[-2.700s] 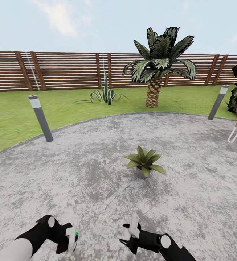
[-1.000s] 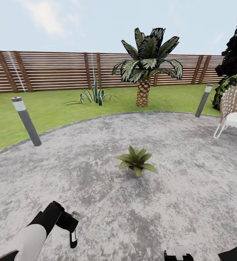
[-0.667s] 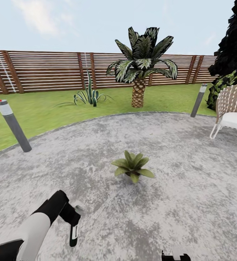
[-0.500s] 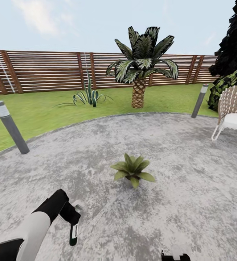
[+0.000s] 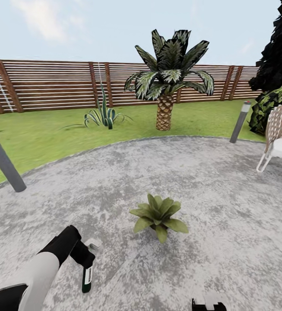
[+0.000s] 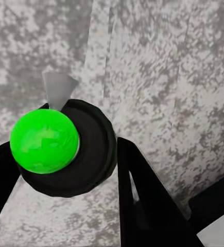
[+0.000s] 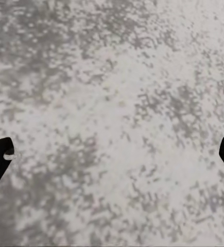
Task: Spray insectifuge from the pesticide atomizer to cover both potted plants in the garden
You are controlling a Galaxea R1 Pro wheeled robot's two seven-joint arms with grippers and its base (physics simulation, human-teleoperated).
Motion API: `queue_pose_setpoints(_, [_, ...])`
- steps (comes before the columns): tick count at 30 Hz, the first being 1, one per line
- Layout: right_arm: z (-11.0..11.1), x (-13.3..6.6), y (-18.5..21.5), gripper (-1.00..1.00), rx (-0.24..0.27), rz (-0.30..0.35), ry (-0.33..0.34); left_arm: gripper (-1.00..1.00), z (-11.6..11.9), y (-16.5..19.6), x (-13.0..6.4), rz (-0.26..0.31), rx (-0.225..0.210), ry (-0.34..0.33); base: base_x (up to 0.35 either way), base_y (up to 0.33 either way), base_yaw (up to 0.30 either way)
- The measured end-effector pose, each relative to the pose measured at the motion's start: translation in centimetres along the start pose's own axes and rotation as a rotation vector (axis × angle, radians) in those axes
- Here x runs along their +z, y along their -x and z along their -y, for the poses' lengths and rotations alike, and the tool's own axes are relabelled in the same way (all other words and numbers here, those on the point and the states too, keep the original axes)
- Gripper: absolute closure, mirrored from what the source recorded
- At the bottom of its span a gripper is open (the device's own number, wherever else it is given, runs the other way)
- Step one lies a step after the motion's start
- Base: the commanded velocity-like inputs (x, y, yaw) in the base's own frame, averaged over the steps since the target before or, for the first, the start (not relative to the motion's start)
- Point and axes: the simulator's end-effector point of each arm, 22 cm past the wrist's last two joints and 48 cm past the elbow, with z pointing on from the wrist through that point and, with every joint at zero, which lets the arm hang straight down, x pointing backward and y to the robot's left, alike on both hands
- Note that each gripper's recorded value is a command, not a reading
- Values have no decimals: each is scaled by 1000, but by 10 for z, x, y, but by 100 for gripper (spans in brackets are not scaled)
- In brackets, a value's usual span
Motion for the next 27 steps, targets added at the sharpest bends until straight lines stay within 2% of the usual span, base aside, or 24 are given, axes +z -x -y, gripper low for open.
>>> queue_pose_setpoints(7, [1,0,1,-100,-2,2,0,100,4,-3,3,-6,4,-5,75,61,-125])
queue_pose_setpoints(11, [1,0,1,-100,-3,2,0,100,13,-1,4,-37,58,-8,28,0,-1])
queue_pose_setpoints(14, [1,0,1,-100,-3,3,-1,100,22,3,-5,-57,35,-50,247,0,-44])
queue_pose_setpoints(18, [1,0,1,-100,-2,3,0,100,22,11,-13,-53,30,-53,308,0,-215])
queue_pose_setpoints(22, [1,0,1,-100,-2,2,0,100,23,10,-11,-82,72,-33,177,0,-258])
queue_pose_setpoints(27, [1,0,1,-100,-1,2,0,100,23,4,-9,-98,83,-26,17,0,-263])
